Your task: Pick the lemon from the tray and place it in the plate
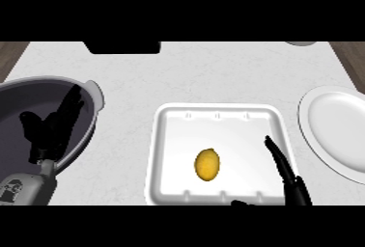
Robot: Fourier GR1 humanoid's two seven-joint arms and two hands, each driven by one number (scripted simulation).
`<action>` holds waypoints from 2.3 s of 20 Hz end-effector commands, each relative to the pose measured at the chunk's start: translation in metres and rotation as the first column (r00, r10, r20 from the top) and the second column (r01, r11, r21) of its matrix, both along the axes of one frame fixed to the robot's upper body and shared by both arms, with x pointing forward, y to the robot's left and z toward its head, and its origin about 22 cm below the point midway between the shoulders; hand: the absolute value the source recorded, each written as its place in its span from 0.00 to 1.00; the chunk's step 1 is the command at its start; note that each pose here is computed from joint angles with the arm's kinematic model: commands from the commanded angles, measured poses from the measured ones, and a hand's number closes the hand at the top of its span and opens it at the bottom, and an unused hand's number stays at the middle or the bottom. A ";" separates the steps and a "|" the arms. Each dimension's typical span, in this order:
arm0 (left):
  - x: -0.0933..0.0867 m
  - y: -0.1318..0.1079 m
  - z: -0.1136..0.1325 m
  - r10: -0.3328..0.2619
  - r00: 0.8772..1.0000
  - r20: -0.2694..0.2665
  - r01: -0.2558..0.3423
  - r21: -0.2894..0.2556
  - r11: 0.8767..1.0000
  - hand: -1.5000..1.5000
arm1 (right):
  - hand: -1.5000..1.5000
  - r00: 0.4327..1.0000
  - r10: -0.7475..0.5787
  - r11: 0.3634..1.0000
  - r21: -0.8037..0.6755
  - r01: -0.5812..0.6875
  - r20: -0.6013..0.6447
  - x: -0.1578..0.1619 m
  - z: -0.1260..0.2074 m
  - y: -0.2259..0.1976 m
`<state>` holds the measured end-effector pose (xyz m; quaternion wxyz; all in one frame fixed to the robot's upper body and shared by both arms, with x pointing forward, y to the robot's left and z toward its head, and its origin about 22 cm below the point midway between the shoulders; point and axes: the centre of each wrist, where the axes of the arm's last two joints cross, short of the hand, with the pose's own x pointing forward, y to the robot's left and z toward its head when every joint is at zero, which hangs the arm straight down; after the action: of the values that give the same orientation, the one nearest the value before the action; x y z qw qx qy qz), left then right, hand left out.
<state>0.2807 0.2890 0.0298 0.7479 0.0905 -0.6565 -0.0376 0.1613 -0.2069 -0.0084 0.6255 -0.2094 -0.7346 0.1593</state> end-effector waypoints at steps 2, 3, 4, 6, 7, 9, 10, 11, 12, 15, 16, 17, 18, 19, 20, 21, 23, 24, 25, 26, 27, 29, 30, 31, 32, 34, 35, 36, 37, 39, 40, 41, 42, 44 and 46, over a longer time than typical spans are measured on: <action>0.002 0.004 -0.014 0.005 1.000 -0.031 -0.006 -0.014 1.000 0.50 | 0.00 0.998 0.017 0.996 -0.081 -0.022 -0.066 0.000 0.017 0.022; 0.004 -0.005 -0.009 -0.009 1.000 -0.024 0.009 -0.008 1.000 0.50 | 0.00 0.995 0.002 0.995 -0.103 -0.012 -0.099 0.003 0.031 0.016; 0.008 -0.003 0.002 0.005 1.000 -0.025 -0.005 -0.028 1.000 0.50 | 0.00 0.992 0.028 0.992 -0.121 -0.043 -0.121 0.006 0.033 0.007; -0.011 -0.004 -0.020 -0.002 0.999 -0.038 0.001 -0.022 1.000 0.50 | 0.00 0.980 0.033 0.988 -0.142 -0.061 -0.194 0.000 0.041 0.040; 0.006 0.000 -0.014 -0.010 0.999 -0.032 0.009 -0.014 1.000 0.50 | 0.00 0.974 0.041 0.983 -0.164 -0.079 -0.223 0.003 0.040 0.034; 0.000 0.009 -0.019 -0.003 1.000 -0.031 0.003 -0.005 1.000 0.50 | 0.00 0.953 0.068 0.974 -0.187 -0.127 -0.295 0.009 0.024 0.032; -0.005 -0.008 -0.012 -0.003 1.000 -0.025 0.002 -0.016 1.000 0.50 | 0.00 0.956 0.050 0.974 -0.200 -0.111 -0.290 0.004 0.047 0.038; 0.000 -0.004 -0.004 -0.001 1.000 -0.020 0.001 -0.007 1.000 0.50 | 0.00 0.955 0.037 0.964 -0.241 -0.112 -0.293 0.018 0.038 0.043; 0.003 -0.007 -0.017 -0.014 1.000 -0.027 0.013 -0.015 1.000 0.50 | 0.00 0.956 0.013 0.953 -0.287 -0.101 -0.294 0.019 0.043 0.044; -0.011 -0.006 -0.017 -0.024 0.999 -0.043 0.023 -0.022 0.999 0.50 | 0.00 0.942 -0.030 0.931 -0.351 -0.095 -0.334 0.027 0.055 0.058; -0.005 -0.007 -0.010 -0.005 1.000 -0.017 0.004 -0.015 1.000 0.50 | 0.00 0.932 -0.015 0.935 -0.336 -0.116 -0.363 0.012 0.058 0.057; 0.004 -0.008 -0.021 -0.008 0.999 -0.031 0.007 -0.024 1.000 0.50 | 0.00 0.927 -0.008 0.927 -0.350 -0.133 -0.374 0.021 0.031 0.059; -0.006 0.010 -0.011 -0.018 1.000 -0.020 0.017 -0.027 0.999 0.50 | 0.00 0.922 -0.016 0.926 -0.353 -0.132 -0.387 0.029 0.051 0.053; -0.002 0.010 -0.017 -0.037 0.999 -0.026 0.036 -0.030 0.999 0.50 | 0.00 0.907 -0.028 0.914 -0.379 -0.148 -0.421 0.027 0.050 0.067; -0.002 -0.018 -0.011 -0.004 1.000 -0.024 0.004 -0.015 1.000 0.50 | 0.00 0.900 -0.013 0.911 -0.376 -0.168 -0.435 0.044 0.040 0.061; 0.001 -0.014 -0.019 -0.015 1.000 -0.026 0.016 0.003 1.000 0.50 | 0.00 0.895 -0.020 0.909 -0.382 -0.170 -0.446 0.033 0.043 0.067; 0.007 -0.007 -0.017 0.004 1.000 -0.026 -0.004 -0.014 1.000 0.50 | 0.00 0.887 -0.001 0.906 -0.377 -0.195 -0.462 0.048 0.047 0.066; -0.006 0.002 -0.002 -0.012 0.999 -0.046 0.011 -0.021 1.000 0.50 | 0.00 0.873 0.002 0.904 -0.372 -0.210 -0.487 0.058 0.060 0.066; -0.001 -0.001 0.003 -0.024 0.999 -0.034 0.024 -0.013 1.000 0.50 | 0.00 0.869 -0.006 0.909 -0.365 -0.201 -0.494 0.052 0.033 0.070; -0.001 0.008 -0.009 -0.027 0.999 -0.033 0.026 -0.012 1.000 0.50 | 0.00 0.871 0.004 0.902 -0.374 -0.215 -0.491 0.052 0.038 0.072; -0.007 -0.010 -0.001 -0.012 1.000 -0.027 0.012 -0.010 1.000 0.50 | 0.00 0.859 -0.004 0.899 -0.377 -0.221 -0.512 0.045 0.028 0.087; -0.008 0.002 -0.025 -0.020 0.999 -0.039 0.019 -0.023 1.000 0.50 | 0.00 0.862 -0.011 0.893 -0.393 -0.220 -0.507 0.061 0.038 0.086; -0.004 -0.008 -0.013 -0.003 0.999 -0.034 0.002 -0.021 1.000 0.50 | 0.00 0.858 -0.019 0.893 -0.395 -0.217 -0.514 0.051 0.035 0.086; -0.001 -0.003 -0.010 -0.016 0.999 -0.040 0.016 -0.009 1.000 0.50 | 0.00 0.860 -0.015 0.890 -0.399 -0.221 -0.510 0.072 0.032 0.097; -0.006 -0.004 -0.014 -0.018 0.999 -0.038 0.017 -0.017 1.000 0.50 | 0.00 0.859 -0.035 0.886 -0.414 -0.210 -0.511 0.071 0.012 0.072; 0.005 -0.019 -0.016 -0.004 0.999 -0.034 0.003 -0.028 1.000 0.50 | 0.00 0.859 -0.033 0.886 -0.413 -0.212 -0.511 0.083 0.033 0.100; -0.009 0.007 -0.009 -0.035 0.999 -0.030 0.034 -0.016 0.999 0.50 | 0.00 0.859 -0.045 0.886 -0.418 -0.202 -0.510 0.068 0.036 0.090; -0.010 0.001 -0.009 -0.006 1.000 -0.027 0.006 -0.014 1.000 0.50 | 0.00 0.853 -0.045 0.882 -0.422 -0.211 -0.520 0.076 0.009 0.094; -0.015 0.004 -0.013 -0.007 0.999 -0.033 0.006 -0.015 1.000 0.50 | 0.00 0.859 -0.034 0.880 -0.422 -0.216 -0.510 0.073 0.036 0.107; -0.015 -0.011 -0.006 -0.013 1.000 -0.012 0.013 -0.008 1.000 0.50 | 0.00 0.847 -0.061 0.881 -0.427 -0.203 -0.528 0.094 0.014 0.080; -0.002 -0.005 -0.002 -0.028 0.999 -0.042 0.028 -0.019 0.999 0.50 | 0.00 0.848 -0.053 0.873 -0.437 -0.217 -0.527 0.076 0.023 0.116; -0.021 -0.020 -0.015 -0.008 1.000 -0.030 0.008 -0.003 1.000 0.50 | 0.00 0.846 -0.037 0.861 -0.446 -0.243 -0.531 0.078 0.013 0.096; 0.004 0.012 -0.008 -0.033 0.999 -0.027 0.031 -0.040 0.999 0.50 | 0.00 0.844 -0.046 0.859 -0.453 -0.240 -0.534 0.077 0.014 0.104; -0.004 0.007 -0.012 -0.009 1.000 -0.028 0.009 -0.013 1.000 0.50 | 0.00 0.808 -0.016 0.841 -0.444 -0.307 -0.588 0.086 0.015 0.112; 0.007 0.009 -0.002 -0.006 0.999 -0.032 0.006 -0.007 1.000 0.50 | 1.00 0.798 0.022 0.835 -0.428 -0.346 -0.602 0.073 -0.006 0.107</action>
<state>0.2781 0.2916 0.0280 0.7547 0.0816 -0.6498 -0.0391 0.2408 -0.1051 0.0068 0.7182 -0.2571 -0.4768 0.4367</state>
